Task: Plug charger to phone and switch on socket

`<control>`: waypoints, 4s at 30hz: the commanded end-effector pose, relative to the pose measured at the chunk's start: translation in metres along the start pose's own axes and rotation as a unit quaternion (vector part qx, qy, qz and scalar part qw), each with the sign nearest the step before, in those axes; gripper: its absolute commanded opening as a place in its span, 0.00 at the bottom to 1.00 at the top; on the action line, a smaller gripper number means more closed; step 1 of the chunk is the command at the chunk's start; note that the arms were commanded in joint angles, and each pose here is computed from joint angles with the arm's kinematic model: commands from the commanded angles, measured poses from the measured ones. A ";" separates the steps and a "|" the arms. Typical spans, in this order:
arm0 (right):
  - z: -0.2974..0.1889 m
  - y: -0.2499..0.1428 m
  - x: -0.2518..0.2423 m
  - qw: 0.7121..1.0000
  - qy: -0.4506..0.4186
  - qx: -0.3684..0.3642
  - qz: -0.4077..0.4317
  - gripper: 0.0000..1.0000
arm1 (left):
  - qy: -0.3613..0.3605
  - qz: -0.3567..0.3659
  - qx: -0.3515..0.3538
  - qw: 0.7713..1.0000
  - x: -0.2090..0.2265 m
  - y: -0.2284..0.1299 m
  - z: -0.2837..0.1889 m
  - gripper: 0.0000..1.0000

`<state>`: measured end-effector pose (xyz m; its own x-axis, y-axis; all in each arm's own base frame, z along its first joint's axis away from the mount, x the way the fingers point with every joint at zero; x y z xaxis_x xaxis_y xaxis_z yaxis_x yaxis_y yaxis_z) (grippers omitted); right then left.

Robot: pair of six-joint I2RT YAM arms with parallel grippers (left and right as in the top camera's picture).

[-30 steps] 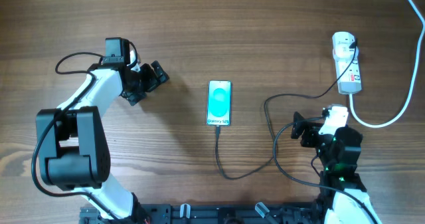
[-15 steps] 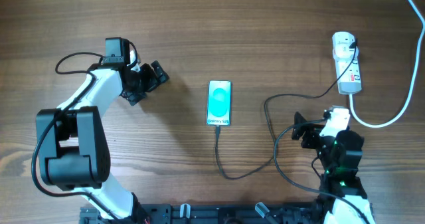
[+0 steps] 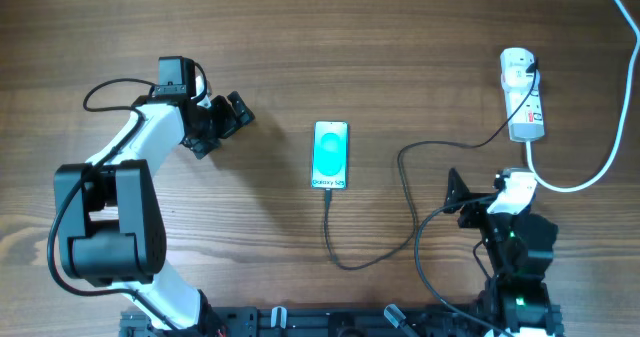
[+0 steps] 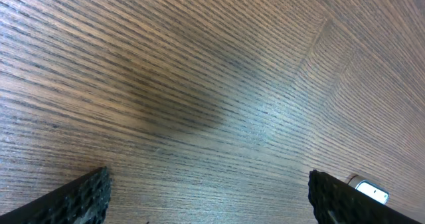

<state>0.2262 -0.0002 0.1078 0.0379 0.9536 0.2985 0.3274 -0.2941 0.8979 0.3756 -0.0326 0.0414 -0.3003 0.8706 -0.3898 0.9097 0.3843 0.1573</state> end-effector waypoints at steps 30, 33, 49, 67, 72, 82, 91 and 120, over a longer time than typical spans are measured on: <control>-0.032 0.058 0.025 0.985 0.060 -0.161 -0.014 1.00 | 0.041 -0.017 0.025 0.999 0.025 -0.014 0.014 1.00; -0.032 0.058 0.025 0.985 0.060 -0.161 -0.013 1.00 | 0.041 -0.017 0.025 0.999 0.025 -0.014 0.014 1.00; -0.032 0.058 0.025 0.985 0.060 -0.161 -0.013 1.00 | 0.041 -0.017 0.025 0.999 0.025 -0.014 0.014 1.00; -0.032 0.058 0.025 0.985 0.060 -0.161 -0.013 1.00 | 0.041 -0.017 0.025 0.999 0.025 -0.014 0.014 1.00; -0.032 0.058 0.025 0.985 0.060 -0.161 -0.013 1.00 | 0.041 -0.017 0.025 0.999 0.025 -0.014 0.014 1.00; -0.032 0.058 0.025 0.985 0.060 -0.161 -0.014 1.00 | 0.041 -0.017 0.025 0.999 0.025 -0.014 0.014 1.00; -0.032 0.058 0.025 0.985 0.060 -0.161 -0.014 1.00 | 0.039 -0.015 0.019 0.999 0.022 -0.012 0.010 1.00; -0.032 0.058 0.025 0.985 0.060 -0.161 -0.014 1.00 | 0.069 0.052 -0.174 0.981 -0.002 -0.015 -0.140 1.00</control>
<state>0.2170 0.0022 0.1750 -0.0654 0.9572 0.2820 0.0210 -0.2812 0.9594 0.3415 -0.0127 0.1765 -0.2251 0.9185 -0.3251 0.7967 0.3656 0.4813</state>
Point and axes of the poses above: each gripper's point midway between its finger pads, its own z axis out along the fingers, its own x axis along the line the jaws close on, y = z × x, the point moved 3 cm from there along -z, back along the fingers, and after that the axes turned 8 degrees about z, right-handed, at the moved point
